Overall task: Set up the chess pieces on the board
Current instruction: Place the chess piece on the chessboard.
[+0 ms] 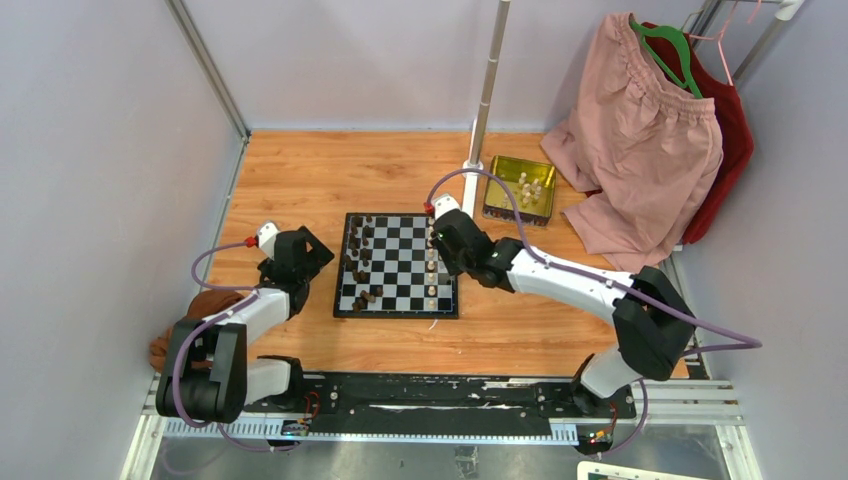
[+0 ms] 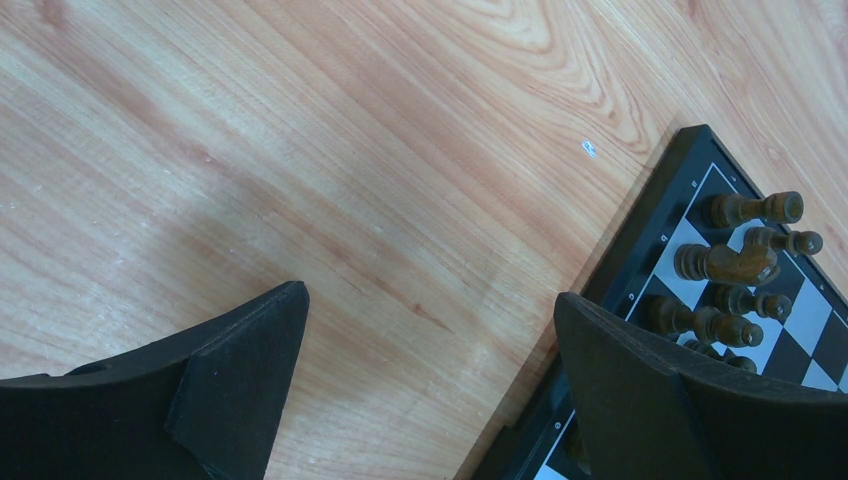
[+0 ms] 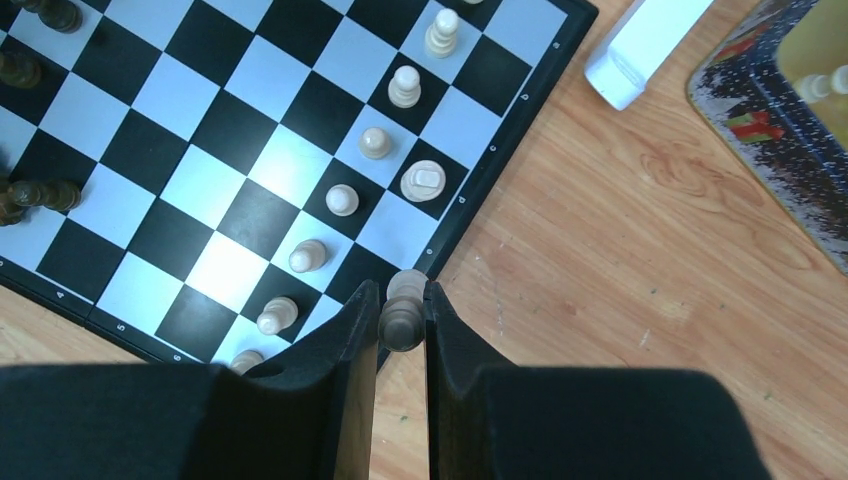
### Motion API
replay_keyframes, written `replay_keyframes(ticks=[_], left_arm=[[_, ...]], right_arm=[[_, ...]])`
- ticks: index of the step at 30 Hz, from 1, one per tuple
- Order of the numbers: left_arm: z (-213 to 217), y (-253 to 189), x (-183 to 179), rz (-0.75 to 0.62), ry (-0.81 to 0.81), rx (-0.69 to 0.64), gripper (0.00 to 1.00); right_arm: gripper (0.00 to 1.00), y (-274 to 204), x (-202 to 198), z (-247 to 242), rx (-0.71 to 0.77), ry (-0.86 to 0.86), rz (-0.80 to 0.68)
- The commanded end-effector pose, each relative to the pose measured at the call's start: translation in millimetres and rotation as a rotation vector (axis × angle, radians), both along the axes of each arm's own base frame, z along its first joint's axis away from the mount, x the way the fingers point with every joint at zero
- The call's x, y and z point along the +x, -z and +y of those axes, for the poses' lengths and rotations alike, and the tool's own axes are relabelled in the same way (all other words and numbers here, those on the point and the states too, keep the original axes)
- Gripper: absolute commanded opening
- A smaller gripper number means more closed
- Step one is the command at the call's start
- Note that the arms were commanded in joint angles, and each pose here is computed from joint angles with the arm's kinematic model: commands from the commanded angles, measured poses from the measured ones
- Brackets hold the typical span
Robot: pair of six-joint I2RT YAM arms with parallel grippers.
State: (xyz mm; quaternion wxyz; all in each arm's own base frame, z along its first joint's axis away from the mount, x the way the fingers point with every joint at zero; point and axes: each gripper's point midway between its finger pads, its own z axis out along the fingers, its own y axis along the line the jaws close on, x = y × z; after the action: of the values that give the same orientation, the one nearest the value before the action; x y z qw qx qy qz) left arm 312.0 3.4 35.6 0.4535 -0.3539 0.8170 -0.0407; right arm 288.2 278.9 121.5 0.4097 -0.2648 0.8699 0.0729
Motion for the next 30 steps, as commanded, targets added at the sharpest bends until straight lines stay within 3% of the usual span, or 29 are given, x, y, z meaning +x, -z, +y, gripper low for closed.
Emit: replay_keyframes(ticks=[1,30], left_arm=[[0,-5,3,-0.015,0.002,0.012,1.0],[-1,-6,3,-0.022,0.004,0.011,1.0]], right_arm=[[0.0,15,-6,8,0.011,0.006,0.022],[0.0,49,3,27,0.012,-0.018,0.038]])
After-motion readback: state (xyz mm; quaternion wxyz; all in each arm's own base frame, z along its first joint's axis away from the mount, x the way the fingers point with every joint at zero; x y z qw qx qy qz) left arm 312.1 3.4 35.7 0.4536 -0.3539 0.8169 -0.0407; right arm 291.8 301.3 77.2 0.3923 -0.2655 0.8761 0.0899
